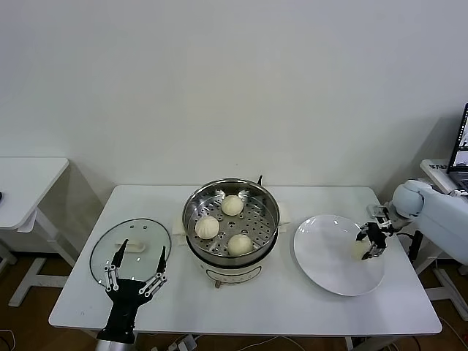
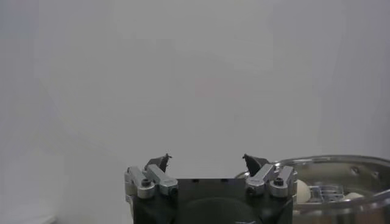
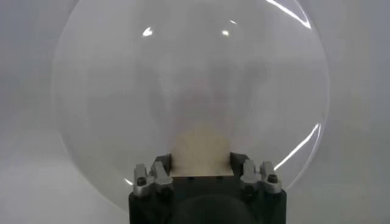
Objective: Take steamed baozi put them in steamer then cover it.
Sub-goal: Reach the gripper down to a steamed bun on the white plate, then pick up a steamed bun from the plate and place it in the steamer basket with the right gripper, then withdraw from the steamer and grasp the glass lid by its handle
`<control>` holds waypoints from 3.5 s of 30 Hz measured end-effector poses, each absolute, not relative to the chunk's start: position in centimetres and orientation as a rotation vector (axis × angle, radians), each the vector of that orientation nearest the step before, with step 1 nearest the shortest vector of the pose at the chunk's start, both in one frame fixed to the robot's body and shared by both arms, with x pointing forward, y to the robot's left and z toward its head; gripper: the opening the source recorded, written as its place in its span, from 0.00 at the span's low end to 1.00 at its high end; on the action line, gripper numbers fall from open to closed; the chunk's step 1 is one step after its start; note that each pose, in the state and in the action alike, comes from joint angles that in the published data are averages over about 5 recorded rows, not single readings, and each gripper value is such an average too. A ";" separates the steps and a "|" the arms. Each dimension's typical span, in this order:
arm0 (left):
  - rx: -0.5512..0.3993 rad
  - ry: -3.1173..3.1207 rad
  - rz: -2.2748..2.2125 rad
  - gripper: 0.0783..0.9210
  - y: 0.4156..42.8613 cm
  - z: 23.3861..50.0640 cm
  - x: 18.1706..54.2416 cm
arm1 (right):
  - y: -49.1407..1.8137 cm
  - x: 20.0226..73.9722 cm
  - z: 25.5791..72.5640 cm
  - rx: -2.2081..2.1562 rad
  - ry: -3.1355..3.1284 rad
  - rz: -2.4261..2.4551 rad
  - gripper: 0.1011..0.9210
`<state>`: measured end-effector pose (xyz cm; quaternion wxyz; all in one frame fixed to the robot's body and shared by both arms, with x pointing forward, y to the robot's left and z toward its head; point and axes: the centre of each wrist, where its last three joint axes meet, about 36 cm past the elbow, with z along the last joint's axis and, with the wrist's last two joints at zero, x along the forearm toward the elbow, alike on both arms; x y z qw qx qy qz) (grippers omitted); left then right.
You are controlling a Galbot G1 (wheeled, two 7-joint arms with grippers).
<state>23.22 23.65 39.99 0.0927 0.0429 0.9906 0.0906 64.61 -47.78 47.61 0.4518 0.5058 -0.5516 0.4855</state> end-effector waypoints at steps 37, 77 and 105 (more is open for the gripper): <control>0.147 2.918 0.251 0.88 23.1 40.4 23.7 | -15.4 68.3 70.9 1.553 -1.229 1.416 0.65; 0.093 2.915 0.260 0.88 23.8 40.4 23.7 | -9.7 68.8 60.5 1.530 -1.085 1.484 0.86; -0.013 2.835 0.560 0.88 24.2 40.1 26.8 | -18.7 64.2 63.0 1.471 -2.521 1.322 0.88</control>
